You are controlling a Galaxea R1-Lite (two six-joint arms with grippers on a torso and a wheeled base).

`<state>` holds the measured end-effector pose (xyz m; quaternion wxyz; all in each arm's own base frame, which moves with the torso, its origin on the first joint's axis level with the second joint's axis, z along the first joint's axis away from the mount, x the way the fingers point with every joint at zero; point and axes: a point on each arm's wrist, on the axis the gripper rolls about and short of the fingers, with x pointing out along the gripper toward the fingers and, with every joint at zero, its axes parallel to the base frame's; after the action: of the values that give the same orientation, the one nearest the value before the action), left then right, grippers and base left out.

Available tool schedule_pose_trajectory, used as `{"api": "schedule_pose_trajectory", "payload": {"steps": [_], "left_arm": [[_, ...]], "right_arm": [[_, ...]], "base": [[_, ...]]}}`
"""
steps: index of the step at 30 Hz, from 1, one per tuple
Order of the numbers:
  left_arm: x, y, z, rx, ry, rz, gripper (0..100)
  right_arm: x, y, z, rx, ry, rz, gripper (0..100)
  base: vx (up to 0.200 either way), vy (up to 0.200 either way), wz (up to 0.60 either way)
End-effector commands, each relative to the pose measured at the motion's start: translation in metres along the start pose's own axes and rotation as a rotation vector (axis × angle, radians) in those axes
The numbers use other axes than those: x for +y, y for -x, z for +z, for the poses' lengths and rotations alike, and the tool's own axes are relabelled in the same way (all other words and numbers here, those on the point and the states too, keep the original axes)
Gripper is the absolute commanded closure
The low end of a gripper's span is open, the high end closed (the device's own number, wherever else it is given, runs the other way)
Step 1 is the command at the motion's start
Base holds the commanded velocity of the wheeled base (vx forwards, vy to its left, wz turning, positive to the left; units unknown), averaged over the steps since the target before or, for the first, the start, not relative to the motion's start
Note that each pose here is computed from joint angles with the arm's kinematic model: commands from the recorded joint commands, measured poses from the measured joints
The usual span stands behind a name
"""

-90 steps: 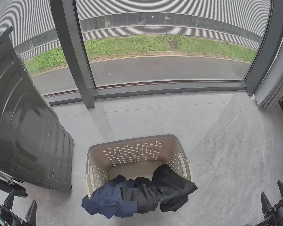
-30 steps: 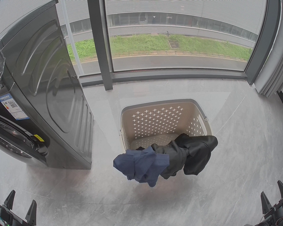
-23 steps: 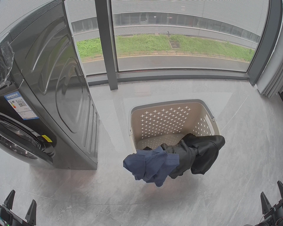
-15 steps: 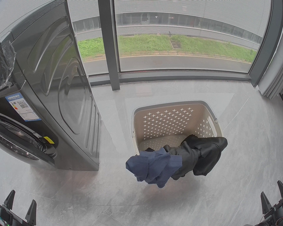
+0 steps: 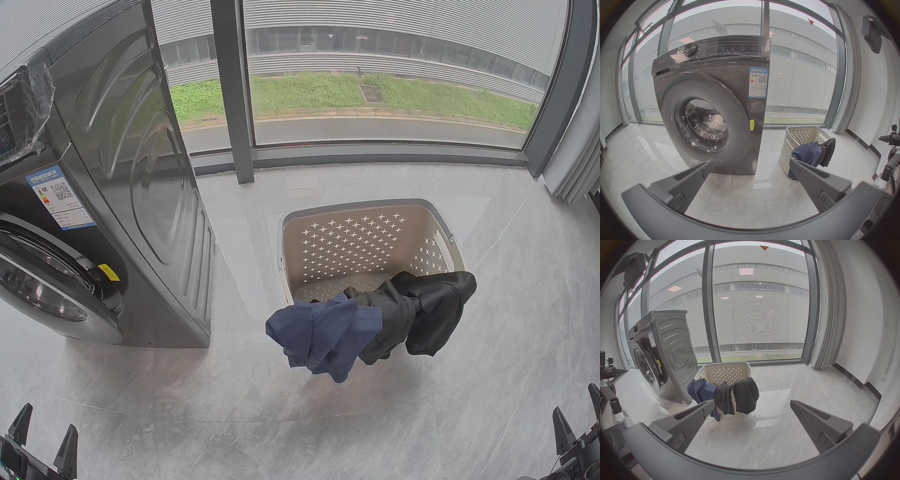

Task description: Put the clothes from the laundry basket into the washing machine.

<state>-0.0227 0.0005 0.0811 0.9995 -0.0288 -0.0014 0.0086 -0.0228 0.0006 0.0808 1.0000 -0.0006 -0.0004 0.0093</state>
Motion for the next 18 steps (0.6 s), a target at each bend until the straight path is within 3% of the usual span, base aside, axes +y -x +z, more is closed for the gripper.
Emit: {"api": "schedule_pose_trajectory", "payload": {"steps": [1,18], "left_arm": [[0.0003,-0.0004,-0.0047,0.005,0.001,0.0,0],[0.0003,-0.0004,-0.0047,0.005,0.001,0.0,0]], "right_arm": [[0.0,0.0,-0.0053,0.001,0.0,0.0,0],[0.0,0.0,-0.0053,0.001,0.0,0.0,0]], "base": [[0.0,0.0,0.0],[0.0,0.2,0.0]]}}
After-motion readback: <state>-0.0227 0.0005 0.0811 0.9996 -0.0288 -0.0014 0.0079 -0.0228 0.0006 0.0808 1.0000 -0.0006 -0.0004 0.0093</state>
